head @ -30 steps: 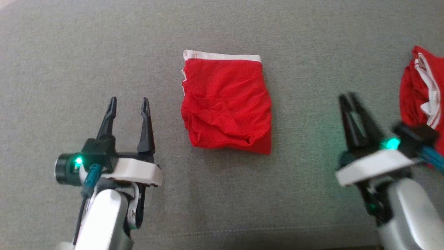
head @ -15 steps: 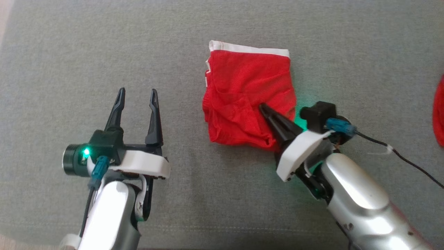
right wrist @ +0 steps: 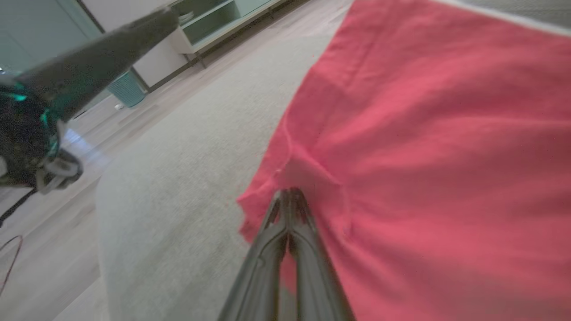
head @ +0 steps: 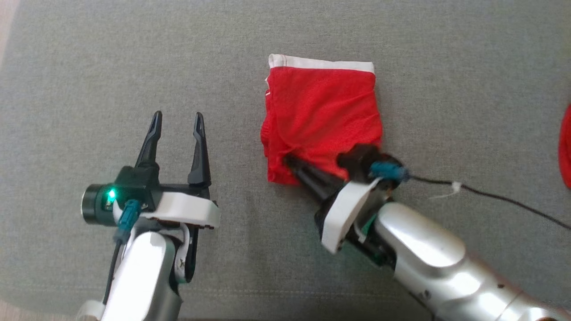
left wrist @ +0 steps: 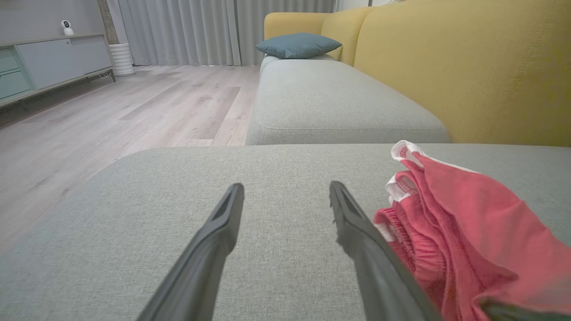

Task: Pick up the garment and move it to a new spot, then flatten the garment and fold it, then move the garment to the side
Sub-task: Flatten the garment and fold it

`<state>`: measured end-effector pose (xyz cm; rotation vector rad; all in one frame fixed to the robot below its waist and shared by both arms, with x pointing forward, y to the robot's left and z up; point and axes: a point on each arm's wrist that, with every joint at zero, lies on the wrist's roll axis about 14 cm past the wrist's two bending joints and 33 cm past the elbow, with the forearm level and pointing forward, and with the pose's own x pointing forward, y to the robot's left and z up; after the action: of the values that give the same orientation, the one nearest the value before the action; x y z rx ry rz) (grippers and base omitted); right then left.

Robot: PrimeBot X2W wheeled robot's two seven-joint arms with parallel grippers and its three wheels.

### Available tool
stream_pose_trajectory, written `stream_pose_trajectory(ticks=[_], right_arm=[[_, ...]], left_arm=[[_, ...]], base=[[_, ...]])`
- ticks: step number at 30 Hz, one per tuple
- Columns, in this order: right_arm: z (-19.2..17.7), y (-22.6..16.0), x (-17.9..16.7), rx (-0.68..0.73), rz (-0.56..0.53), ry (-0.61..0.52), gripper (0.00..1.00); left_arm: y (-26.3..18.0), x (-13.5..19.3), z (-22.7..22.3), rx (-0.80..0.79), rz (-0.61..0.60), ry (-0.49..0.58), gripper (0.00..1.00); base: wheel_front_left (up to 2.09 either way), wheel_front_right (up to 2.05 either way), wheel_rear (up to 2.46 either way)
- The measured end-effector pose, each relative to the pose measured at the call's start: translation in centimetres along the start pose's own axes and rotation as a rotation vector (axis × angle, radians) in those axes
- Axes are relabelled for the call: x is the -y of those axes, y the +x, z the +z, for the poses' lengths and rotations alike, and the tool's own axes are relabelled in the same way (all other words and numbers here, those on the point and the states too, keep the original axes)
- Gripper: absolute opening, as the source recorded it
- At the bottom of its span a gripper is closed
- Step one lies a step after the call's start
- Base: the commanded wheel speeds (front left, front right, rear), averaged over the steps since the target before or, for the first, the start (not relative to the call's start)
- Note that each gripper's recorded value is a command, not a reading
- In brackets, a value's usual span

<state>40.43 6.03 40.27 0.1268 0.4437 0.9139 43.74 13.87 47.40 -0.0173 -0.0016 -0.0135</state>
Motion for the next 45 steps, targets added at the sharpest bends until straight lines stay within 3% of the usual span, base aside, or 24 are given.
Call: stream_pose_trajectory(ticks=[5, 11, 14, 18, 19, 20, 21, 25, 28, 45], right_arm=[[-0.9, -0.5, -1.2, -0.012, 0.034, -0.019, 0.0], [3.5, -1.8, -0.5, 0.174, 0.015, -0.028, 0.0], [6.8, -3.6, 2.3, 0.283, -0.07, -0.026, 0.0], [8.8, -8.2, 7.9, 0.395, -0.276, 0.013, 0.0], [8.5, -9.6, 9.1, 0.41, -0.331, 0.027, 0.37], [8.1, -11.0, 10.2, 0.421, -0.386, 0.039, 0.89], [7.6, -12.4, 11.2, 0.427, -0.441, 0.045, 1.0], [6.7, -17.7, 13.6, 0.463, -0.618, 0.029, 1.0], [6.5, -20.1, 13.5, 0.483, -0.692, 0.026, 1.0], [5.2, -25.1, 8.0, 0.447, -0.781, 0.037, 1.0]], left_arm=[[0.1, 0.2, 0.3, 0.008, -0.004, -0.003, 1.0], [-0.1, 0.5, 0.9, 0.023, -0.015, -0.005, 1.0], [-0.2, 0.7, 1.4, 0.036, -0.022, -0.003, 1.0], [-1.0, 0.8, 1.2, 0.027, -0.026, -0.002, 1.0], [-1.2, 0.8, 1.1, 0.024, -0.026, 0.0, 1.0], [-1.4, 0.8, 1.1, 0.023, -0.028, 0.003, 1.0], [-1.5, 0.8, 1.2, 0.024, -0.031, 0.006, 1.0], [-1.9, 0.7, 1.7, 0.038, -0.039, 0.019, 1.0], [-2.4, 0.9, 1.9, 0.038, -0.045, 0.024, 1.0], [-6.7, 0.3, 2.4, 0.013, -0.054, 0.055, 1.0]], base=[[0.0, 0.0, 0.0], [0.0, 0.0, 0.0], [0.0, 0.0, 0.0], [0.0, 0.0, 0.0], [0.0, 0.0, 0.0], [0.0, 0.0, 0.0], [0.0, 0.0, 0.0], [0.0, 0.0, 0.0], [0.0, 0.0, 0.0], [0.0, 0.0, 0.0]])
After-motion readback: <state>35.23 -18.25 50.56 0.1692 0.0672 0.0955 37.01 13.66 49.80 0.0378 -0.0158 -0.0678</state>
